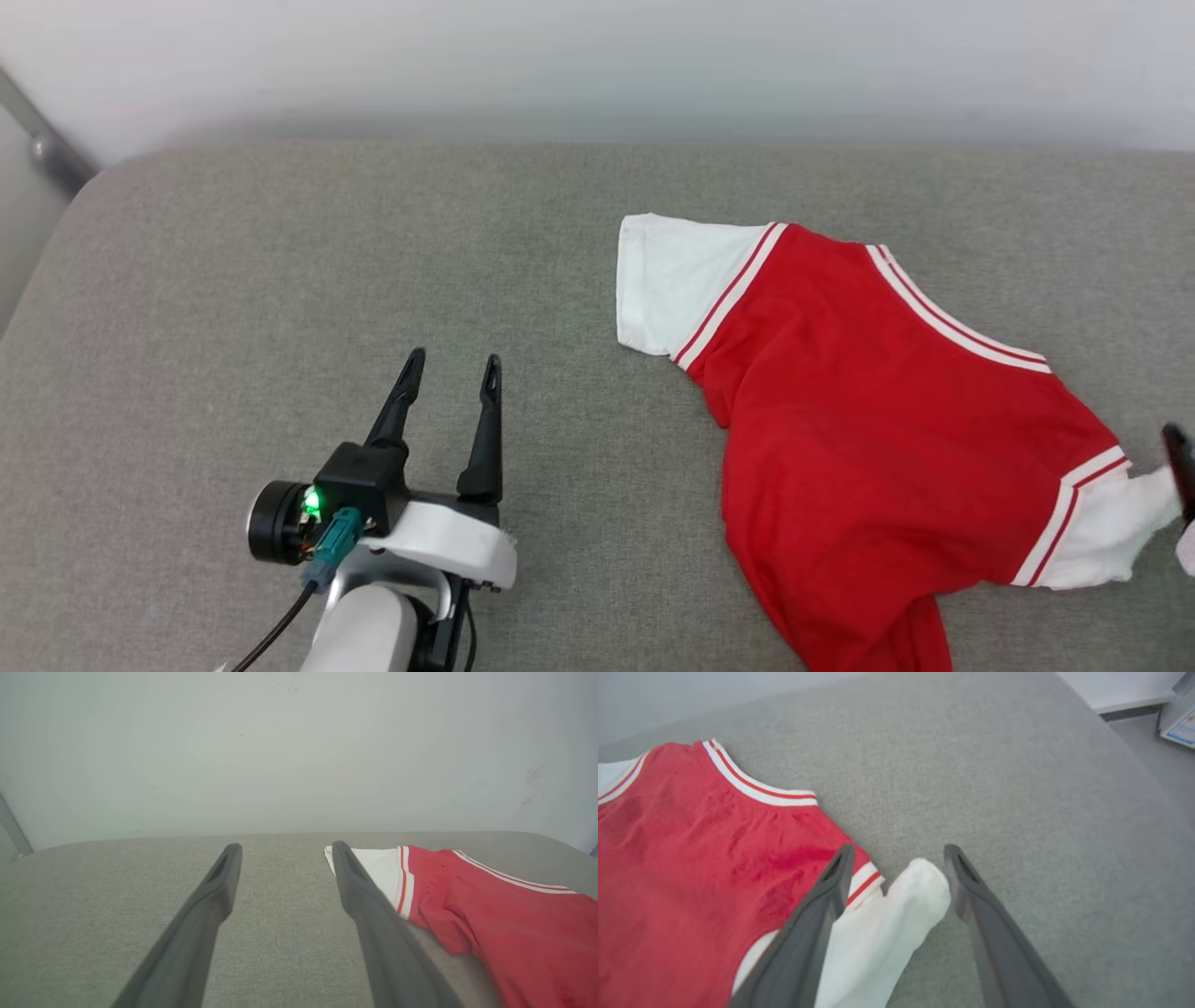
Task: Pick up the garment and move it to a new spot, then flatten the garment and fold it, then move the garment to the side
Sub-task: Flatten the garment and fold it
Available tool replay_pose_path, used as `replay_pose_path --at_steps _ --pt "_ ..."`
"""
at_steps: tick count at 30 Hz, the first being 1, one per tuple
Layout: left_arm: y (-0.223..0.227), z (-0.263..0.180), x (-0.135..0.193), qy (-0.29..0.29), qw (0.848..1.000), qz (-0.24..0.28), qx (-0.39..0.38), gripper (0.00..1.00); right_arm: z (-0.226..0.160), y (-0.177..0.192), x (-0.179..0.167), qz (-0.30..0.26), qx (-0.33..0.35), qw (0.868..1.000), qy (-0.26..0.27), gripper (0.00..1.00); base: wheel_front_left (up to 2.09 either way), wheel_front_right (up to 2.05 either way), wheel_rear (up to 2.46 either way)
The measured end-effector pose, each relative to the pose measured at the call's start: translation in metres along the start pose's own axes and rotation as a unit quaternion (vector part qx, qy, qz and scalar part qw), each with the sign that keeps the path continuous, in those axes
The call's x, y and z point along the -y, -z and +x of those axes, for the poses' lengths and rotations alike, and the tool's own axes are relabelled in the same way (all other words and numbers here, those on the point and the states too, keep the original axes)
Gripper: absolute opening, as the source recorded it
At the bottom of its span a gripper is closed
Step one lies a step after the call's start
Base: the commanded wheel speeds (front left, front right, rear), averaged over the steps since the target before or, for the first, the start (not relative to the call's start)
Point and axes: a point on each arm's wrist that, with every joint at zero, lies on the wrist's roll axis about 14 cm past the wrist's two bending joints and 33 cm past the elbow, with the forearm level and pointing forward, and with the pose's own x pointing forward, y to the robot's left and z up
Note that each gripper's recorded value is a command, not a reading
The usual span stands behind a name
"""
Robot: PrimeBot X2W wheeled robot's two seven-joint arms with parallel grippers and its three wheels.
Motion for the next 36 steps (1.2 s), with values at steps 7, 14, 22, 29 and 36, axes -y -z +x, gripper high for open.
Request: replay_pose_path --at_steps 7,14,22,29,36 --pt "-0.004 -0.013 -0.005 -0.003 1.000 0.009 0.001 1.00 -0.038 -0.062 -0.014 -0.057 0.193 0.979 -0.010 1.00 0.00 0.00 0.00" --pt "-0.013 -0.022 -0.010 -0.006 1.000 0.016 0.003 1.00 -0.073 -0.068 -0.056 -0.073 0.258 0.961 -0.063 1.00 0.00 0.00 0.00" --pt "-0.013 -0.031 -0.022 -0.022 1.000 0.016 -0.015 1.00 -0.109 -0.043 -0.103 -0.064 0.271 0.953 -0.115 1.00 0.00 0.00 0.00" --pt "-0.011 -0.018 -0.019 -0.009 0.999 0.022 -0.026 1.00 -0.119 -0.039 -0.112 -0.059 0.273 0.952 -0.124 1.00 0.00 0.00 0.00" --pt "-0.010 0.036 0.018 0.076 0.995 0.010 -0.063 1.00 -0.110 -0.045 -0.107 -0.052 0.273 0.954 -0.110 1.00 0.00 0.00 0.00"
